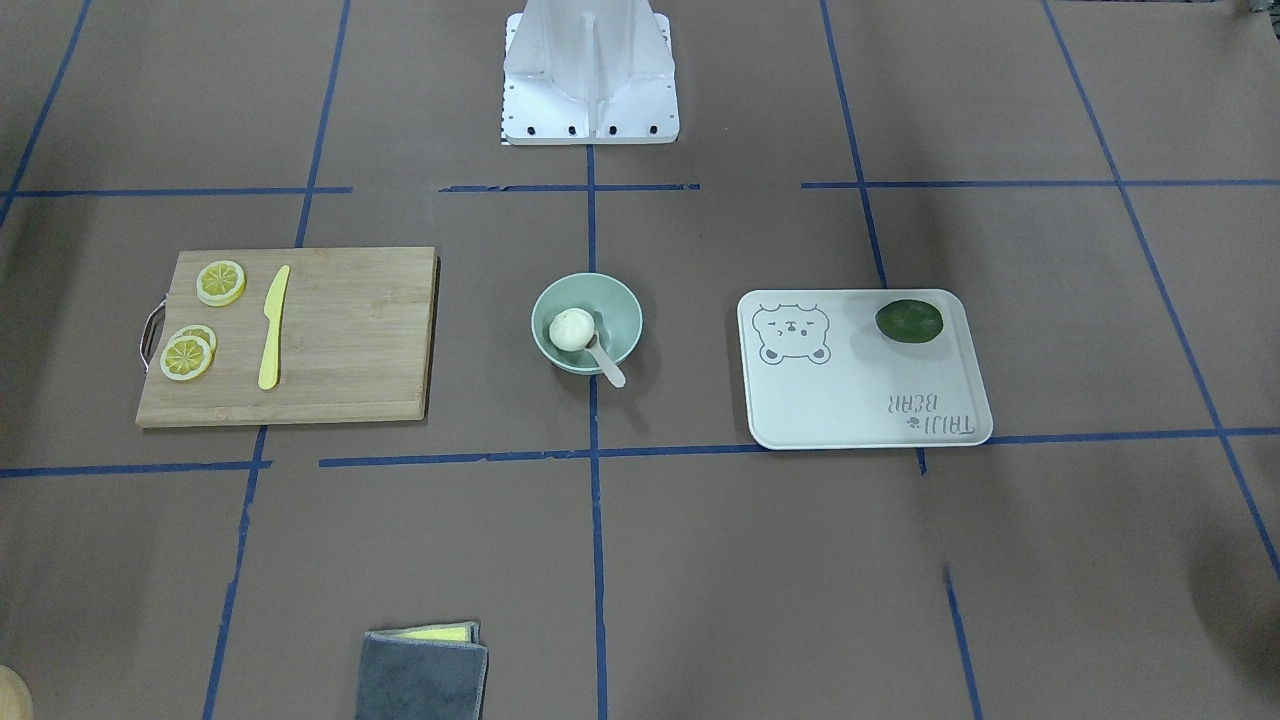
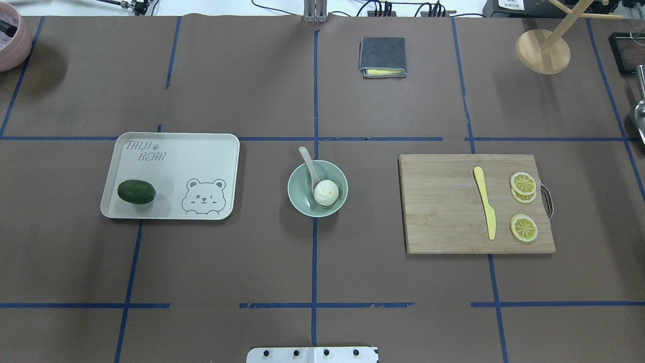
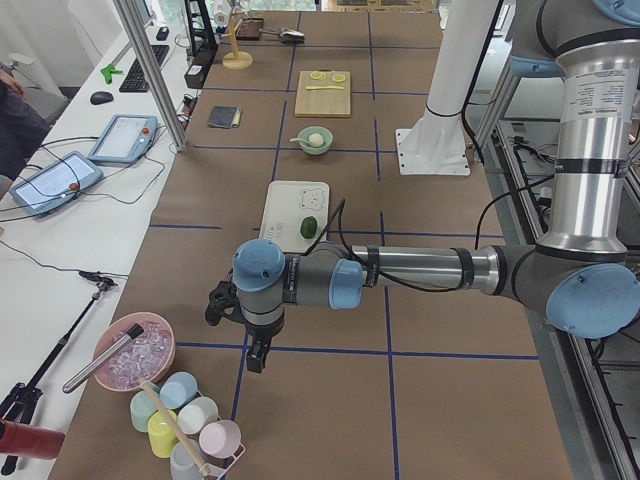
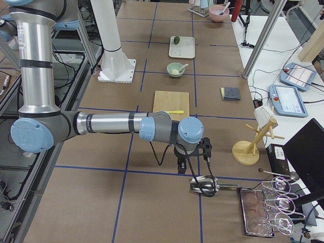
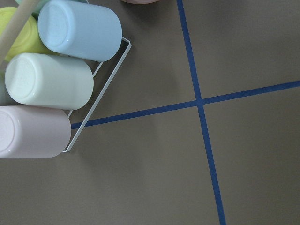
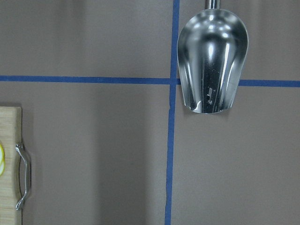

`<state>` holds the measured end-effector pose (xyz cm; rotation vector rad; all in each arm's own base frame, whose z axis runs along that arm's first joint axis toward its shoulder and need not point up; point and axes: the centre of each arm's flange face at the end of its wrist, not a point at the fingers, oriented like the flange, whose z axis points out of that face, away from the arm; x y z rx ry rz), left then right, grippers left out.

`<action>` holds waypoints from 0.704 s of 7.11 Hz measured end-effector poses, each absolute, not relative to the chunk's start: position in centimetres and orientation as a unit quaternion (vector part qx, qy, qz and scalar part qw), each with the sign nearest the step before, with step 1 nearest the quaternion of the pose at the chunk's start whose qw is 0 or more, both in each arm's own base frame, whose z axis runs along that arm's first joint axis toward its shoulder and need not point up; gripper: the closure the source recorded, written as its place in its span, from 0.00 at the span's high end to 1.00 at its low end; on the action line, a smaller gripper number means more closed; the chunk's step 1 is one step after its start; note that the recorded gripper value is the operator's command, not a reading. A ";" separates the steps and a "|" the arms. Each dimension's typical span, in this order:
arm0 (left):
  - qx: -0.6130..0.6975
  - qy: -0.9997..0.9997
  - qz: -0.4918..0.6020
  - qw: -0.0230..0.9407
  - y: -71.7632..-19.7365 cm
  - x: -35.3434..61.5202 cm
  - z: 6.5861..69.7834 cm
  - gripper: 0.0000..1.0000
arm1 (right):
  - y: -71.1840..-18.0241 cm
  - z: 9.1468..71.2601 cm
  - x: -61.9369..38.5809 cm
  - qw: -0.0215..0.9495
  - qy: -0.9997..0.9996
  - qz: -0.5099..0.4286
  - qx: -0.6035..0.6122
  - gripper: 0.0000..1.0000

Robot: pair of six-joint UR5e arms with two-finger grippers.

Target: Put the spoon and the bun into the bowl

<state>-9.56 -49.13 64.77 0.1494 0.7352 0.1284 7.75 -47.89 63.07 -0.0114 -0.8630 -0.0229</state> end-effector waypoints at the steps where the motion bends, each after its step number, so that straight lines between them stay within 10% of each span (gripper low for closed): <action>1: 0.070 0.361 0.056 0.928 -49.1 -9.5 64.7 1.00 | -47.9 63.0 7.8 0.908 -0.419 -0.010 -0.005 1.00; 5: 0.066 0.362 0.046 0.929 -49.0 -9.5 64.6 1.00 | -47.9 62.9 7.9 0.908 -0.419 -0.009 -0.004 1.00</action>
